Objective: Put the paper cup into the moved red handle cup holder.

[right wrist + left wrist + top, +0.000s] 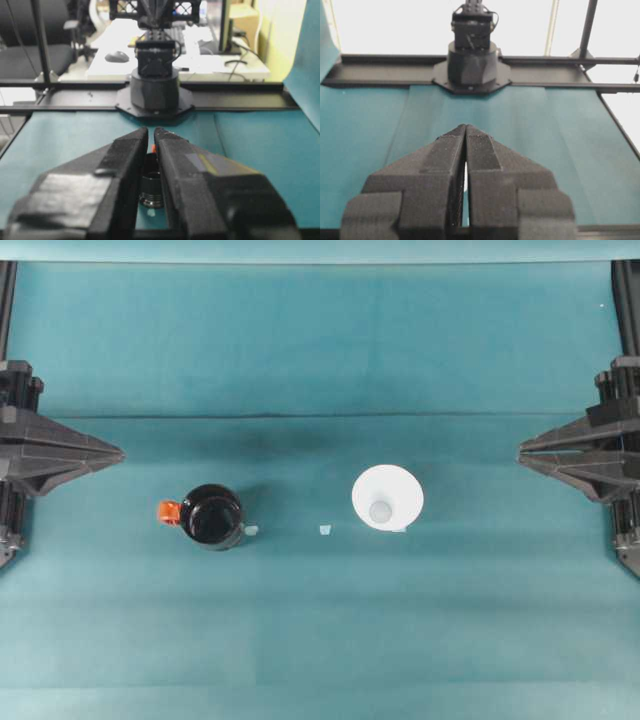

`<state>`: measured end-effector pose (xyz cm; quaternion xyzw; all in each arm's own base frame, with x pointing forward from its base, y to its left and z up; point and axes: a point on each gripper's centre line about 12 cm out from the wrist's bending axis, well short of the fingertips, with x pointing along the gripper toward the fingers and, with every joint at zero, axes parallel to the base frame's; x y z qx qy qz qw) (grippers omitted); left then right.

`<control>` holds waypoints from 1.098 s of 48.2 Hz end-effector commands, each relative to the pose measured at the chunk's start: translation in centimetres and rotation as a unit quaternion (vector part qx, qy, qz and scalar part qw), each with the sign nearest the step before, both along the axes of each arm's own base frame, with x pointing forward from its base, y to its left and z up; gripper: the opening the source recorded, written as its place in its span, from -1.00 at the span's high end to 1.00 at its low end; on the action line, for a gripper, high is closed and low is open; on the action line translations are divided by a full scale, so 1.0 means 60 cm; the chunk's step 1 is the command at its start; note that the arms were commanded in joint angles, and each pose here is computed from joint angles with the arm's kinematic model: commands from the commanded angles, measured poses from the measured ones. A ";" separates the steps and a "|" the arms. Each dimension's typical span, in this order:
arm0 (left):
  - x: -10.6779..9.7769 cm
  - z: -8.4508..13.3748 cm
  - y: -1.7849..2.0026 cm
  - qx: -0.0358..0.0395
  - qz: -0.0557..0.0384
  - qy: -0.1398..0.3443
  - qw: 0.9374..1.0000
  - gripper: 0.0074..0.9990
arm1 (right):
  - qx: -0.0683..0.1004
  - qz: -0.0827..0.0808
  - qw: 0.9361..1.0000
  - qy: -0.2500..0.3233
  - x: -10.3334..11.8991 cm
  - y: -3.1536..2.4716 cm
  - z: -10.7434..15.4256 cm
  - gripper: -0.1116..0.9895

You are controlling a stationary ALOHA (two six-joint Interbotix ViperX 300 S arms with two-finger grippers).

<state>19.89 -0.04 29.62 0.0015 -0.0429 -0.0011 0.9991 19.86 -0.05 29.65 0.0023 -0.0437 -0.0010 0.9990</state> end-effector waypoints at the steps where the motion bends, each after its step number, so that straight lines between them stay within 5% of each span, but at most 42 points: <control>1: 0.008 -0.007 0.0010 0.003 0.001 0.015 1.000 0.96 | 0.006 0.001 1.000 0.002 0.004 0.0006 -0.001 0.80; 10: 0.012 -0.006 0.0010 0.003 0.001 0.020 1.000 0.96 | 0.040 0.000 0.999 0.037 0.005 -0.0007 -0.016 0.98; 19: 0.016 -0.027 0.0019 0.000 0.003 0.088 0.996 0.96 | 0.049 0.001 0.998 0.048 0.003 -0.0001 -0.020 0.99; 25: 0.023 -0.044 0.0021 -0.004 0.004 0.199 0.980 0.96 | 0.050 0.001 0.998 0.050 0.002 0.0000 -0.019 0.99; 36: 0.022 -0.068 0.0029 -0.003 0.006 0.324 0.946 0.96 | 0.051 0.000 0.997 0.065 0.000 -0.0004 -0.024 0.99; 53: 0.035 -0.096 0.0031 -0.004 0.007 0.373 0.928 0.96 | 0.052 0.000 0.996 0.067 -0.002 -0.0003 -0.023 0.99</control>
